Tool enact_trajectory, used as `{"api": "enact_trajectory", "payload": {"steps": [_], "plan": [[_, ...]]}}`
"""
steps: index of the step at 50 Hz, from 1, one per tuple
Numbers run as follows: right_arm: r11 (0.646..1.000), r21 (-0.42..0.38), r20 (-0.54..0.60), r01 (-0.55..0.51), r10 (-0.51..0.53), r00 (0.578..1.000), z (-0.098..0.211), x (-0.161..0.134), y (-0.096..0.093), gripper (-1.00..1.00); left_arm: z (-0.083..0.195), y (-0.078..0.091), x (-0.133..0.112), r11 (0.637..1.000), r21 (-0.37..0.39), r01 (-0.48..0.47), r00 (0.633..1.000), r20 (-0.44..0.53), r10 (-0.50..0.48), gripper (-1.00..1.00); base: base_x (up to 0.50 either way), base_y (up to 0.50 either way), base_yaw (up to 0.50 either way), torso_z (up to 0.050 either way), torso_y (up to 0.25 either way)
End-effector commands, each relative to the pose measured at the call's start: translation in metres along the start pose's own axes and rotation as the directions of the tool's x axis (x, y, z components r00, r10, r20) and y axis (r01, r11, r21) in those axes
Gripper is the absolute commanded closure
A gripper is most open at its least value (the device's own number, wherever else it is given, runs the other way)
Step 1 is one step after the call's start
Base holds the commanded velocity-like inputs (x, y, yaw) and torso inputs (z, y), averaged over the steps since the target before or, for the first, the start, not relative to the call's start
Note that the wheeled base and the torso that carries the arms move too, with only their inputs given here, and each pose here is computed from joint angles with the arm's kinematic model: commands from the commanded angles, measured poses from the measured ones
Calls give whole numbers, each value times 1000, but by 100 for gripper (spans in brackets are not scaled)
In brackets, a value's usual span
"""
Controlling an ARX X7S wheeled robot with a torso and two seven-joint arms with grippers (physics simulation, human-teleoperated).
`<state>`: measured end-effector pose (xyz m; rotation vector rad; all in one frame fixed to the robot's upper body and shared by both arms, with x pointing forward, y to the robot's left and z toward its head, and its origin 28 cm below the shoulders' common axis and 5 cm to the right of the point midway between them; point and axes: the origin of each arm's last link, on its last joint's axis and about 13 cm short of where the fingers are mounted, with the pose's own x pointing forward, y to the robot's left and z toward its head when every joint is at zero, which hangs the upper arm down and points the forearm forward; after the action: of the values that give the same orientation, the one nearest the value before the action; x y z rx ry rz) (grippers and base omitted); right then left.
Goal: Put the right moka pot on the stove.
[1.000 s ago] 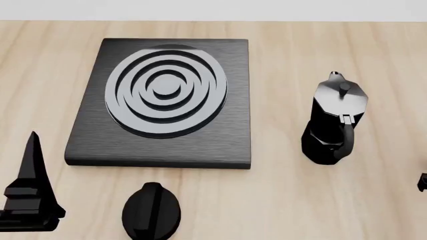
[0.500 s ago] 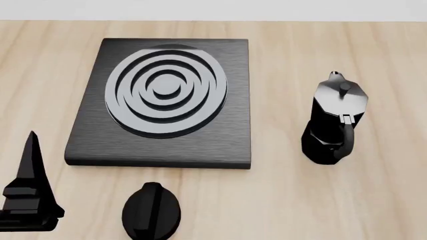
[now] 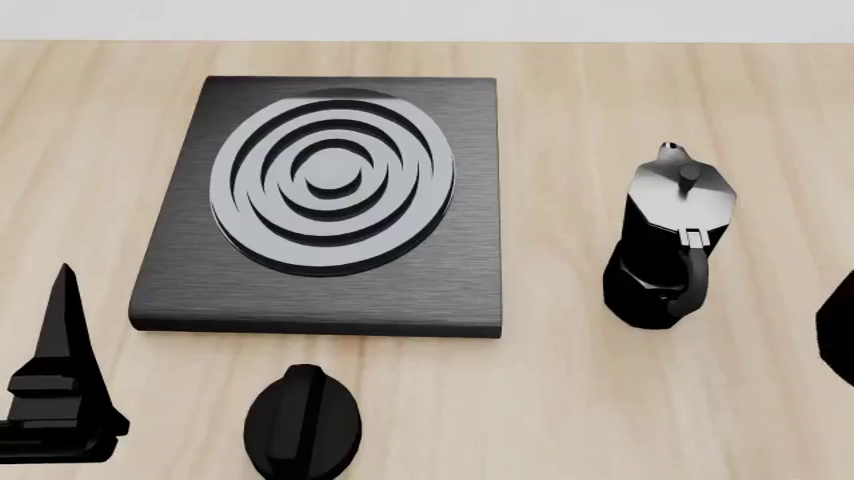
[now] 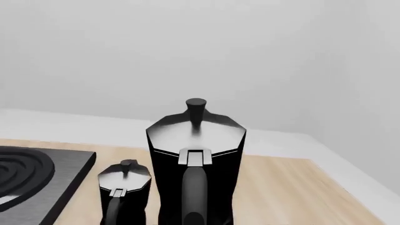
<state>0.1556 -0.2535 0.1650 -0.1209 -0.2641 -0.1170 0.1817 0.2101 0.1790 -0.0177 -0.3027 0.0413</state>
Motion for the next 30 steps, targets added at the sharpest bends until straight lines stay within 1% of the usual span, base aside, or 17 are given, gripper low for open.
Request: {"api": "enact_trajectory", "payload": {"steps": [1, 12, 22, 30], "plan": [[998, -25, 36, -53, 54, 998, 3, -15, 8, 100, 0, 0, 0, 1000, 1, 1, 1000, -3, -1, -100, 0, 0, 0, 0, 0], [995, -11, 46, -104, 104, 993, 3, -22, 21, 100, 0, 0, -1, 1000, -2, 2, 1000, -1, -2, -100, 0, 0, 0, 0, 1], [983, -2, 46, -186, 186, 982, -2, -28, 37, 100, 0, 0, -1, 1000, -3, 3, 1000, 1, -3, -100, 0, 0, 0, 0, 1], [976, -1, 65, -219, 219, 974, 1, -29, 44, 100, 0, 0, -1, 1000, -4, 2, 1000, 2, -2, -100, 0, 0, 0, 0, 0]]}}
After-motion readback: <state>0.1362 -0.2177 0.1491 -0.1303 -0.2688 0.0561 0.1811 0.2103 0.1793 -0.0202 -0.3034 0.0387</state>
